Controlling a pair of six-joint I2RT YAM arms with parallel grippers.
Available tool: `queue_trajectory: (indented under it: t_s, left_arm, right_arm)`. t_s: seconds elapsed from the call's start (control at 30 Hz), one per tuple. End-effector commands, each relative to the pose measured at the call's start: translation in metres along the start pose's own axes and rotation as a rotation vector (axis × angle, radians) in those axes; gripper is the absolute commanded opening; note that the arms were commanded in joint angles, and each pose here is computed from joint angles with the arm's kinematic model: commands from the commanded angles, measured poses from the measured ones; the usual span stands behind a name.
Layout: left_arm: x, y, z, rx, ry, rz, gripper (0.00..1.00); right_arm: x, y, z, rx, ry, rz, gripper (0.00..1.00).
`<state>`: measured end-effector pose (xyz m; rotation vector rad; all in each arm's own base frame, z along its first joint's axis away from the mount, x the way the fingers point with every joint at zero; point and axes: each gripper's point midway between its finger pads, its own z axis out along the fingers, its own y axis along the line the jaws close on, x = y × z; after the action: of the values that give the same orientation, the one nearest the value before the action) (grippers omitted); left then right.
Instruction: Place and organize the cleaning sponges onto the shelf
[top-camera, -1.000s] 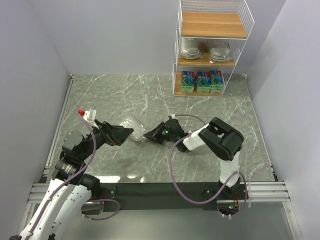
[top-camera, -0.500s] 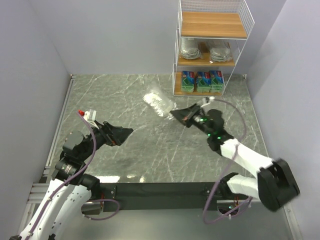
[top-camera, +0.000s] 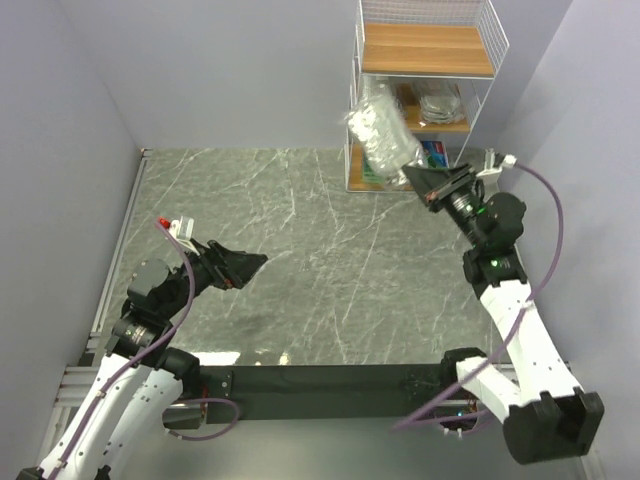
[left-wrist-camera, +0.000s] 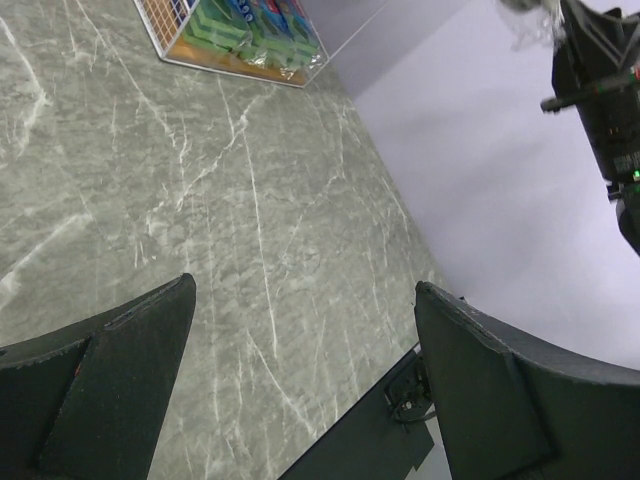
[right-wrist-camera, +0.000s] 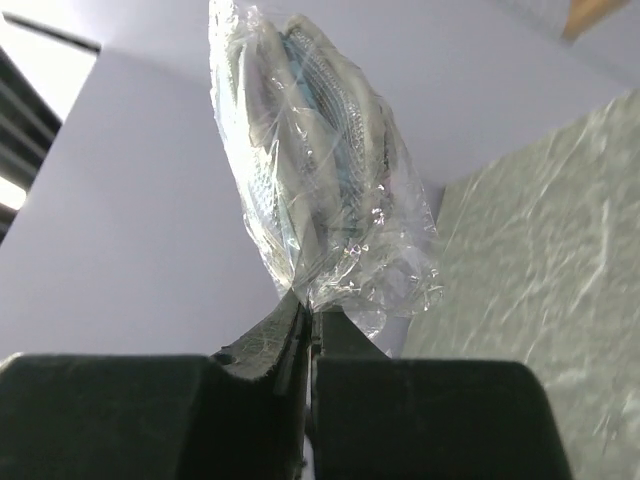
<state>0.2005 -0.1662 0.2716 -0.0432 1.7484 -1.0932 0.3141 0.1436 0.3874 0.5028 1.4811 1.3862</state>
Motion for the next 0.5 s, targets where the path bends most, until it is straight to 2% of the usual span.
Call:
queue_trajectory:
  t_s: [0.0, 0.13, 0.27, 0.47]
  left_arm:
    - [-0.013, -0.016, -0.002, 0.048, -0.035, 0.027, 0.98]
    - [-0.015, -0.016, -0.004, 0.042, -0.041, 0.037, 0.98]
    - [-0.012, -0.015, -0.004, 0.044, -0.031, 0.034, 0.98]
    - [-0.009, -0.018, -0.001, 0.071, -0.024, 0.013, 0.98]
  right_arm:
    - [-0.032, 0.015, 0.013, -0.058, -0.028, 0.027, 0.0]
    - [-0.083, 0.033, 0.02, -0.104, -0.124, 0.035, 0.0]
    - [-0.112, 0.046, 0.032, -0.117, -0.166, 0.017, 0.0]
    - [-0.154, 0.037, 0.051, -0.076, -0.263, 0.067, 0.0]
